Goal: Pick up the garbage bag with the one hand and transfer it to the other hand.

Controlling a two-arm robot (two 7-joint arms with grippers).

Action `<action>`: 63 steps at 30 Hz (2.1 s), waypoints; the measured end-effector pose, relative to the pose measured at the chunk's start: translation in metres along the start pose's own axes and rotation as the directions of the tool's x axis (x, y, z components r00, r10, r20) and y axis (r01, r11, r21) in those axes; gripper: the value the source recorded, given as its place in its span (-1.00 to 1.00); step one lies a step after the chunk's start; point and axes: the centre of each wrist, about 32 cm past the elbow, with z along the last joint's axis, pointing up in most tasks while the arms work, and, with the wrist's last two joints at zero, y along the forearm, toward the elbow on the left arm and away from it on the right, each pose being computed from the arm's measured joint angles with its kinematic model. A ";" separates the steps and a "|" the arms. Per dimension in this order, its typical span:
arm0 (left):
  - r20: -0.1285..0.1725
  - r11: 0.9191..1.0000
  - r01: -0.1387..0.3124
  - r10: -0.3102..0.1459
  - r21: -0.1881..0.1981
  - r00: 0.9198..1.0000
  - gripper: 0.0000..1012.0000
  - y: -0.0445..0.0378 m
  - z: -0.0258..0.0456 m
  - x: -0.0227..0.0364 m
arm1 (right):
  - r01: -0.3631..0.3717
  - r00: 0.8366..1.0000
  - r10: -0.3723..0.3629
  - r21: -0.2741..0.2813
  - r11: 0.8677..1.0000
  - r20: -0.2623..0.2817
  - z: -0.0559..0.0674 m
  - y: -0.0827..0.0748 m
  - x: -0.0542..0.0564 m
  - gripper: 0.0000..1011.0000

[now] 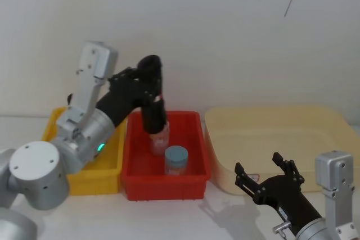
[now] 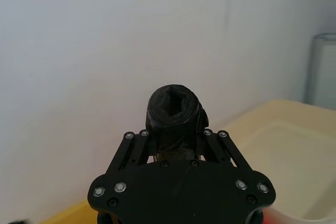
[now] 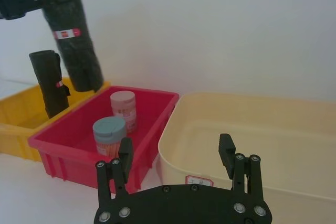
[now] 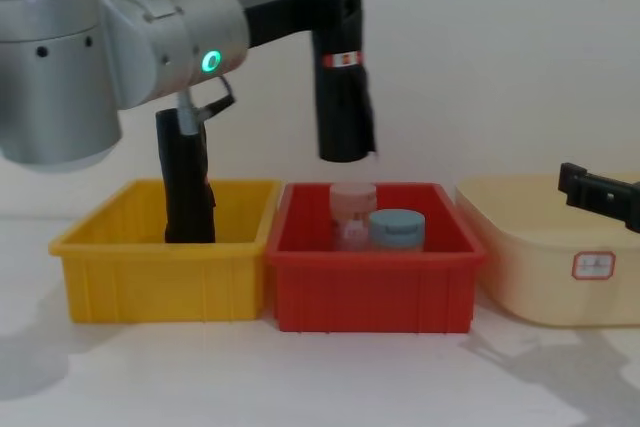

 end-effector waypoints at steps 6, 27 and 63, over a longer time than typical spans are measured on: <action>-0.025 0.996 0.091 -0.091 -0.005 0.996 -0.29 -0.0106 0.0015 -0.0122 | 0.000 1.000 0.000 0.000 1.000 0.000 0.000 0.000 0.000 0.98; -0.107 0.930 0.369 -0.366 0.001 0.924 -0.29 -0.0480 -0.0131 -0.0615 | 0.000 1.000 0.000 0.000 1.000 0.000 0.000 0.000 0.000 0.98; -0.121 0.891 0.454 -0.451 -0.006 0.884 -0.29 -0.0577 -0.0171 -0.0807 | -0.009 1.000 0.009 -0.003 1.000 -0.024 0.001 0.007 0.004 0.98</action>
